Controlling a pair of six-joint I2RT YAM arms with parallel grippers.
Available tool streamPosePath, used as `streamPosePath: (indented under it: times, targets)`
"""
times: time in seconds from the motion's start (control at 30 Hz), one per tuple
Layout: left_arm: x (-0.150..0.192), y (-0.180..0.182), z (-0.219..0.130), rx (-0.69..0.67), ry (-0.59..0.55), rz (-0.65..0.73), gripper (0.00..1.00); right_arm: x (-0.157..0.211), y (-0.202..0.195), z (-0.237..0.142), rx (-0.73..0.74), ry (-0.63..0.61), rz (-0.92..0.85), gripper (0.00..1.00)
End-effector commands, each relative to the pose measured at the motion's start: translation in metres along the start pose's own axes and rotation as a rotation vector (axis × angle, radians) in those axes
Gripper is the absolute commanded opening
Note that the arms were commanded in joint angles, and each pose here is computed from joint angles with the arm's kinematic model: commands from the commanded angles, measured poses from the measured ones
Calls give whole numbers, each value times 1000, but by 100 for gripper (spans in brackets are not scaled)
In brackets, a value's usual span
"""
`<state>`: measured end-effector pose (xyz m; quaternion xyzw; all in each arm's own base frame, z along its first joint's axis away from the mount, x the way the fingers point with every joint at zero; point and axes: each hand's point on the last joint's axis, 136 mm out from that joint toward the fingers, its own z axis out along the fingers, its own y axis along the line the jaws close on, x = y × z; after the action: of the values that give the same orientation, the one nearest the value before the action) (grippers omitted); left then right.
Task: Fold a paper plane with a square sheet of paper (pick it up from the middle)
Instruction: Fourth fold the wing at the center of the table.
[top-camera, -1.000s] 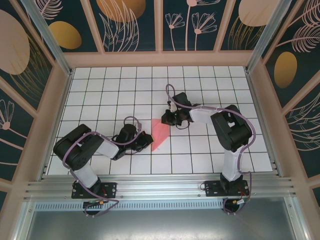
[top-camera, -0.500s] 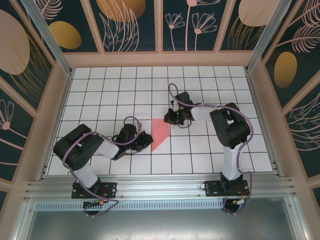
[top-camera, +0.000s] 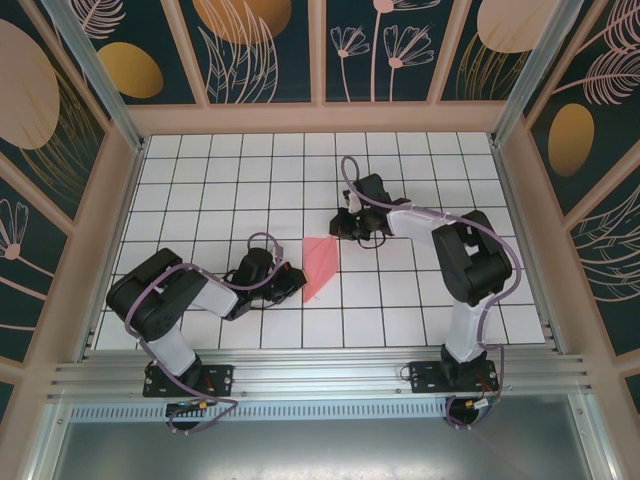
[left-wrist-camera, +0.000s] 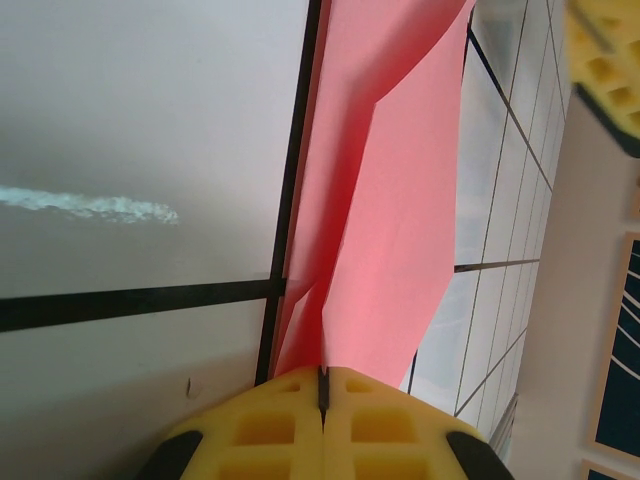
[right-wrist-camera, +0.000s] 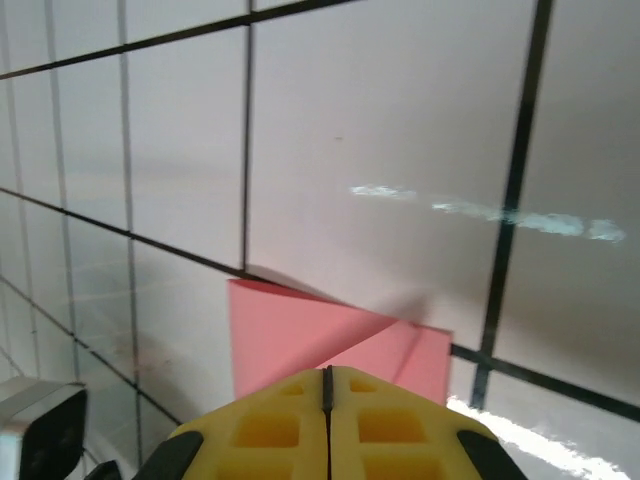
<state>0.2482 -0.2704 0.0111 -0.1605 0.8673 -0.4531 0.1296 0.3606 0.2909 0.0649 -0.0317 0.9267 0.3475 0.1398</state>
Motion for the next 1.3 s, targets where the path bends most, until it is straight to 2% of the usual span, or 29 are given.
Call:
streamPosePath:
  times: [0.0,0.13,0.3,0.53,0.77,0.87,0.93,1.07,1.2,1.27]
  targets:
    - [13,92,-6,-349,-3,-51,0,18,22,-7,-71,23,-30,7]
    - [13,92,-6,-353,-2,-50,0,52,25,10,-77,77,-26,7]
    - [13,92,-7,-356,-1,-48,0,72,20,22,-86,114,-3,6]
    - [12,89,-6,-348,-4,-46,0,88,-1,40,-25,164,4,6]
    - [8,81,-8,-335,-18,-34,0,98,-22,44,74,183,3,5]
    - [5,73,-10,-322,-27,-24,6,99,-25,43,88,187,1,4]
    - [-2,61,-14,-309,-53,-6,16,99,-24,43,86,186,-3,4]
    - [-14,43,-24,-319,-95,47,29,97,-24,43,87,182,-5,4]
    - [-28,25,-35,-338,-145,96,33,96,-22,44,84,182,-7,4]
    - [-33,13,-38,-338,-160,127,32,96,-22,44,84,182,-7,4]
